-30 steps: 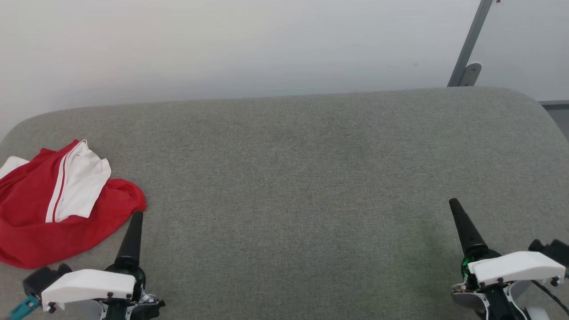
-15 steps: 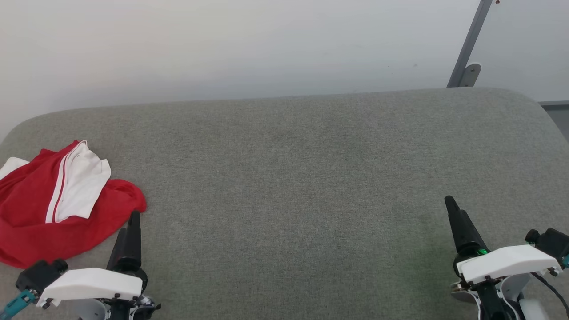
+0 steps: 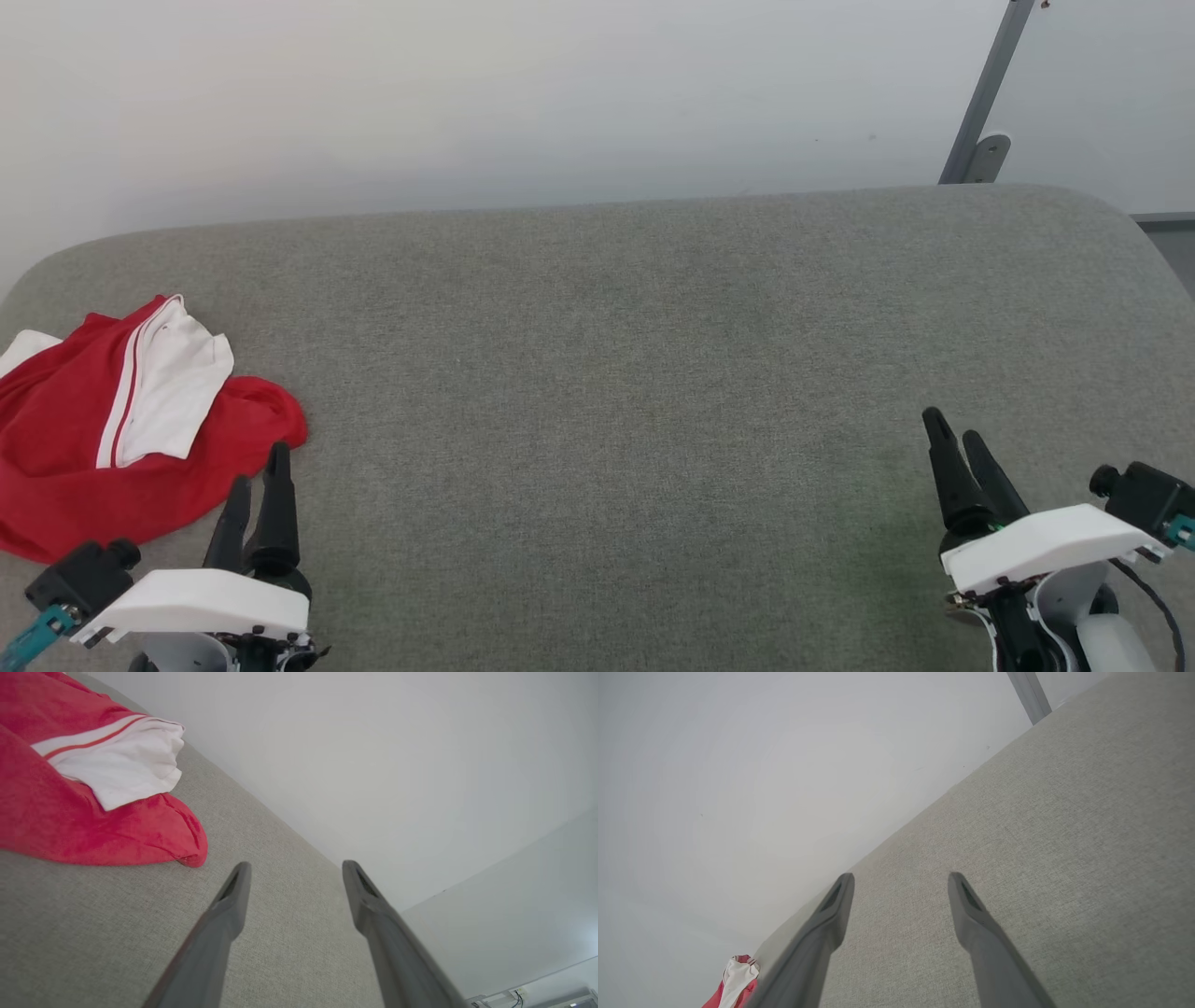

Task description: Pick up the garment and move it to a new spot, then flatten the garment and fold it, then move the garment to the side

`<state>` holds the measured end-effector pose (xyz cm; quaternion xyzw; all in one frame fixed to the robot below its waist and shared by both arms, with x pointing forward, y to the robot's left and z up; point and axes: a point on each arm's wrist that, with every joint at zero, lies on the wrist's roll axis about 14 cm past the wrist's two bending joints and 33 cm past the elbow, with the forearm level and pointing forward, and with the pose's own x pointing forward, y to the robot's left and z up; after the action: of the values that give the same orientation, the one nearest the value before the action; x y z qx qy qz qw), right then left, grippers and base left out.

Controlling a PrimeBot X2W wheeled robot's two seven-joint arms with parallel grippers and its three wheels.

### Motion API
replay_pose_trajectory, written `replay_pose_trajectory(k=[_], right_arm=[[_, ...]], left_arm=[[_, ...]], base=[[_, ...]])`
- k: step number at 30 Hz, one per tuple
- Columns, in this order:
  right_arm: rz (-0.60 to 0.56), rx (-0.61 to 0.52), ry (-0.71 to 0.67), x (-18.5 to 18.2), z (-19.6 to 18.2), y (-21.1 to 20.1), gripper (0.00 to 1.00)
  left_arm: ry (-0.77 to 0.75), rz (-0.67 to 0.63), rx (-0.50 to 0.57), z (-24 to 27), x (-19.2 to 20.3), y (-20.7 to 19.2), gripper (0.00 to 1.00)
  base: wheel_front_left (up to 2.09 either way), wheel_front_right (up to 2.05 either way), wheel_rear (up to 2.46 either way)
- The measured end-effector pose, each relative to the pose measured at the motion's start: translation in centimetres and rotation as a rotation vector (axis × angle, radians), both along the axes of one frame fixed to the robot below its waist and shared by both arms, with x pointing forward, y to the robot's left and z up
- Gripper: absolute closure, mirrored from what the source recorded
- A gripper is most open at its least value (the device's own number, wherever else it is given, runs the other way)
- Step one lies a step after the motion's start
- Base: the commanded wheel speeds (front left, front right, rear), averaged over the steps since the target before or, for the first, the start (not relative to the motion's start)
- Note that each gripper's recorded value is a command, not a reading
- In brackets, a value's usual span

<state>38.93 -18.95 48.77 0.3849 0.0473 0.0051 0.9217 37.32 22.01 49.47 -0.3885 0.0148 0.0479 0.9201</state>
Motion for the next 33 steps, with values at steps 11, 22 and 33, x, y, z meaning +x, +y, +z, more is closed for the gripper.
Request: replay_pose_trajectory(k=[11, 22, 33], right_arm=[[0.023, -0.129, -0.021, 0.2, 0.4, 0.2, 0.0], [0.035, -0.242, -0.05, 0.3, 1.1, 0.2, 0.0], [0.051, -0.358, -0.083, 0.5, 1.8, 0.4, 0.0]], left_arm=[[-0.032, -0.011, 0.136, 0.7, -0.1, -0.1, 0.0], [-0.049, -0.02, 0.251, 0.9, -0.4, -0.1, 0.0], [-0.083, -0.037, 0.371, 1.6, -0.5, -0.4, 0.0]], base=[[0.0, 0.0, 0.0], [0.0, 0.0, 0.0], [0.0, 0.0, 0.0]])
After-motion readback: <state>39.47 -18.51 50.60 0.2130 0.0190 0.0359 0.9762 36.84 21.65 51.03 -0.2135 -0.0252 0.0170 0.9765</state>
